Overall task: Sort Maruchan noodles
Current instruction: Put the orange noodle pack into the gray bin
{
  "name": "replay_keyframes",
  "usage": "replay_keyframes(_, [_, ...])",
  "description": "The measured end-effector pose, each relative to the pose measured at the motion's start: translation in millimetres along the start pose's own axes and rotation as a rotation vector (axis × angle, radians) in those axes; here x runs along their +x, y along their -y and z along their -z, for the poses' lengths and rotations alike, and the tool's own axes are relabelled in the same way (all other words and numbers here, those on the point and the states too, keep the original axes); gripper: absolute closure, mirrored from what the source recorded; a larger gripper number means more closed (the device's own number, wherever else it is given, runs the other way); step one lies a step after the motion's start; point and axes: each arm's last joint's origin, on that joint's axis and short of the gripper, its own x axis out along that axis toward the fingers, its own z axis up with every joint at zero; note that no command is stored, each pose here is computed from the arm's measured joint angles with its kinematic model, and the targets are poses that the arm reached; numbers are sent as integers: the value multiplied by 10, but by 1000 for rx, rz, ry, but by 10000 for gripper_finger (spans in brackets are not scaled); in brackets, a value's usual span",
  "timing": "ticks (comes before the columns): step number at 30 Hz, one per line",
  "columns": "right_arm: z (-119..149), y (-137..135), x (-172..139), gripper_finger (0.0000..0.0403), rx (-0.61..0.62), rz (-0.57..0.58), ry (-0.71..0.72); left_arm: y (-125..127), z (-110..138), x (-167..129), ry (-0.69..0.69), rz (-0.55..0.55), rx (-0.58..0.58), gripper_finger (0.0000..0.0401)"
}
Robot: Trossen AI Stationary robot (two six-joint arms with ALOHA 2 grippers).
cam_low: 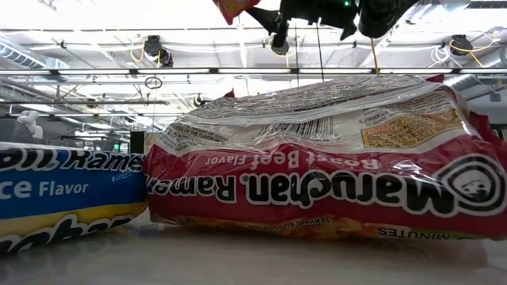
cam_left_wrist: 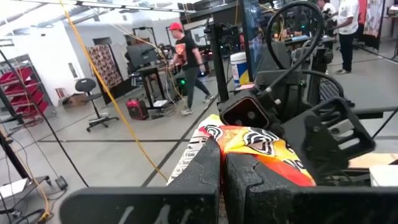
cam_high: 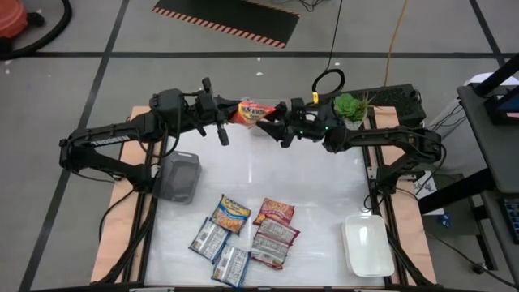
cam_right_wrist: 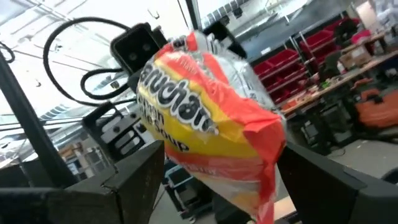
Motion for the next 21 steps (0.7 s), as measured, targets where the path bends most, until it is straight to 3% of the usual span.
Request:
replay_keyframes(6, [-60, 0, 14, 115, -20, -65, 7, 17, 35, 11, -25, 34, 3, 400])
replay_keyframes(13, [-115, -64, 46, 159, 39, -174, -39, -52, 85, 12, -71, 15, 22, 400])
replay_keyframes(21, [-153, -84, 90, 172, 30, -133, -38, -197, 139, 30, -94, -50, 22, 400])
